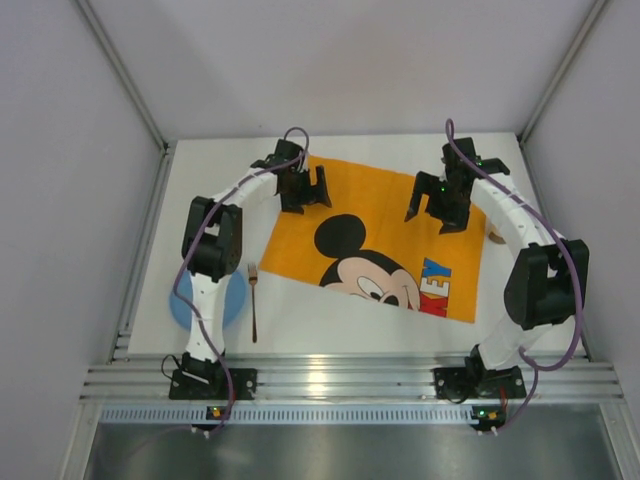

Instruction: Set the dinner table for one person

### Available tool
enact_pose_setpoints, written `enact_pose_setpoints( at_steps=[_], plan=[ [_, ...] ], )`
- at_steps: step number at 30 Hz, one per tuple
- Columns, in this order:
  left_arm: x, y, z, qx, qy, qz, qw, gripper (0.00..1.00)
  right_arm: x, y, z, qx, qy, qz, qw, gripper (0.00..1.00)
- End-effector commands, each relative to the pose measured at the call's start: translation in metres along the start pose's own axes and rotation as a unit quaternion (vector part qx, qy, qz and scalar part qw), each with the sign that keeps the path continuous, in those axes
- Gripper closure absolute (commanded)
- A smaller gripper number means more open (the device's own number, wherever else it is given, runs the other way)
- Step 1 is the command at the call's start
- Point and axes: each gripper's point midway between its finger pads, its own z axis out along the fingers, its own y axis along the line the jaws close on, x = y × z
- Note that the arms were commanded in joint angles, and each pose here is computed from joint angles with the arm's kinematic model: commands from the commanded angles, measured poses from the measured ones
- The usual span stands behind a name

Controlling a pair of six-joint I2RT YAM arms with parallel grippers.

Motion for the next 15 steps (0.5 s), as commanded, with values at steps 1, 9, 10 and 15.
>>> enact_pose_setpoints(
  at_steps=[1, 9, 10, 15],
  plan=[
    [0.031, 0.027, -0.011, -0.048, 0.029, -0.011, 0.998, 0.02, -0.001, 0.005, -0.006, -0.006, -0.001, -0.012, 1.000, 0.00],
    [0.109, 0.069, -0.053, -0.110, 0.043, -0.029, 0.993, 0.02, 0.001, 0.004, -0.008, -0.007, -0.004, -0.008, 1.000, 0.00],
    [0.126, 0.077, -0.057, -0.117, 0.055, -0.034, 0.991, 0.02, 0.001, 0.005, -0.010, -0.008, -0.008, -0.007, 1.000, 0.00],
    [0.140, 0.081, -0.077, -0.124, 0.046, -0.033, 0.991, 0.02, 0.005, 0.006, -0.017, -0.011, -0.014, -0.006, 1.000, 0.00]
  ],
)
